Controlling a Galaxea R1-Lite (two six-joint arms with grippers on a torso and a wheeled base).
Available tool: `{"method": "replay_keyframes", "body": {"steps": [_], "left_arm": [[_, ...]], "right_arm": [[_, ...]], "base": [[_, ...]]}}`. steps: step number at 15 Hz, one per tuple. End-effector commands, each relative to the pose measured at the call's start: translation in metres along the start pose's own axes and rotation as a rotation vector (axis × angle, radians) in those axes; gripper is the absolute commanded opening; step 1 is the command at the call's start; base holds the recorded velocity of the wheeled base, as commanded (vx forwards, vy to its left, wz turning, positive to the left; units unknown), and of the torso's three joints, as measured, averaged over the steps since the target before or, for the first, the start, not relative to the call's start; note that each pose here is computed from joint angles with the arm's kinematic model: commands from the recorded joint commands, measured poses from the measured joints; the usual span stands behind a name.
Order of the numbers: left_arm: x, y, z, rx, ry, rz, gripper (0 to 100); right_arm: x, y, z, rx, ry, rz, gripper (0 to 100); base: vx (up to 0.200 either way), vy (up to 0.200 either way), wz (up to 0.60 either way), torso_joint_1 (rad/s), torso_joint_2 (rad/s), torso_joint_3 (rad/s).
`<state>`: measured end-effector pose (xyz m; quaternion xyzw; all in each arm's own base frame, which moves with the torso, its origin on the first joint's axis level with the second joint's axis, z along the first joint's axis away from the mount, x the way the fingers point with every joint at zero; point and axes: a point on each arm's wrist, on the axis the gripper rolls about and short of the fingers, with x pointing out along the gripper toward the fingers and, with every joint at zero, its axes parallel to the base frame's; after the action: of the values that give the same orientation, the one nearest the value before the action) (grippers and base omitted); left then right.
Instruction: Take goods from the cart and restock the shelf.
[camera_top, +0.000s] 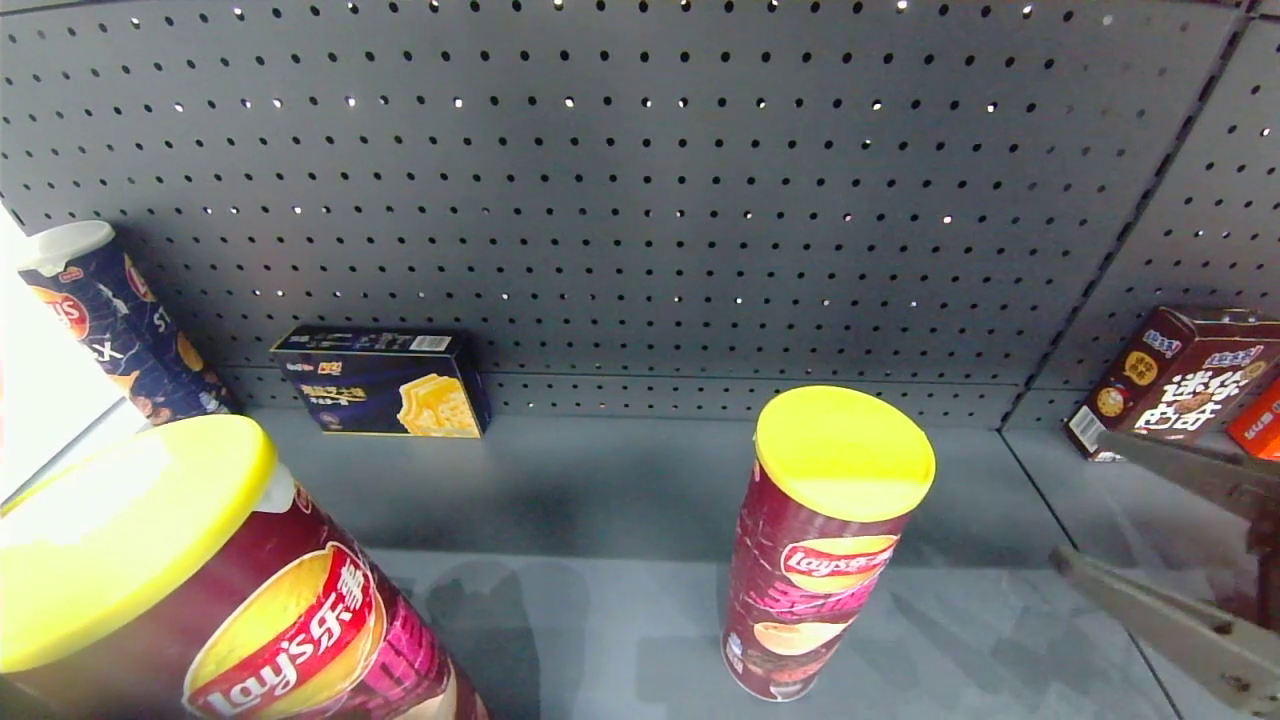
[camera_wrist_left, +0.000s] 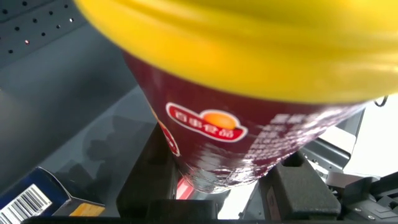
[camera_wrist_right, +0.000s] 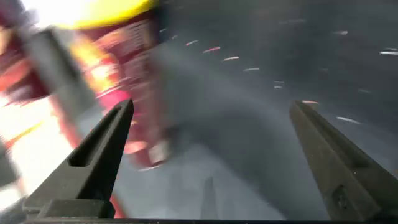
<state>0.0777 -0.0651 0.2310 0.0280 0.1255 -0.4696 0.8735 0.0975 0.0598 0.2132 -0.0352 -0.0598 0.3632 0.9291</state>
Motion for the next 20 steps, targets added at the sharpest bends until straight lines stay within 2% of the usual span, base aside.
{"method": "replay_keyframes", "body": {"steps": [1, 4, 7, 10, 13, 16, 18, 19, 20], "left_arm": [[0.0, 0.0, 0.0, 0.0, 0.001, 0.0, 0], [0.0, 0.0, -0.001, -0.001, 0.004, -0.003, 0], [0.0, 0.0, 0.0, 0.001, 0.0, -0.004, 0], [0.0, -0.001, -0.003, 0.001, 0.007, -0.009, 0], [0.0, -0.001, -0.002, 0.002, 0.002, -0.023, 0], [0.0, -0.001, -0.003, 0.003, 0.003, -0.023, 0], [0.0, -0.001, -0.003, 0.001, 0.006, -0.021, 0], [0.001, 0.0, -0.006, -0.003, 0.015, -0.02, 0], [0.002, 0.0, -0.009, -0.001, 0.012, -0.025, 0]], "right_arm": [[-0.029, -0.002, 0.009, 0.012, -0.091, -0.15, 100], [-0.058, -0.006, 0.011, -0.041, -0.158, -0.363, 100], [-0.08, 0.003, 0.011, -0.082, -0.2, -0.484, 100], [-0.111, 0.024, -0.006, -0.118, -0.175, -0.636, 100], [-0.141, 0.058, -0.037, -0.134, -0.106, -0.778, 100], [-0.141, 0.057, -0.036, -0.177, -0.089, -0.808, 100], [-0.138, 0.054, -0.05, -0.226, -0.016, -0.797, 100], [-0.134, 0.051, -0.069, -0.237, 0.051, -0.789, 100], [-0.131, 0.047, -0.088, -0.263, 0.021, -0.793, 100]], "base": [[0.0, 0.0, 0.0, 0.0, 0.0, 0.0], [0.0, 0.0, 0.0, 0.0, 0.0, 0.0], [0.0, 0.0, 0.0, 0.0, 0.0, 0.0], [0.0, 0.0, 0.0, 0.0, 0.0, 0.0], [0.0, 0.0, 0.0, 0.0, 0.0, 0.0], [0.0, 0.0, 0.0, 0.0, 0.0, 0.0], [0.0, 0.0, 0.0, 0.0, 0.0, 0.0], [0.0, 0.0, 0.0, 0.0, 0.0, 0.0], [0.0, 0.0, 0.0, 0.0, 0.0, 0.0]]}}
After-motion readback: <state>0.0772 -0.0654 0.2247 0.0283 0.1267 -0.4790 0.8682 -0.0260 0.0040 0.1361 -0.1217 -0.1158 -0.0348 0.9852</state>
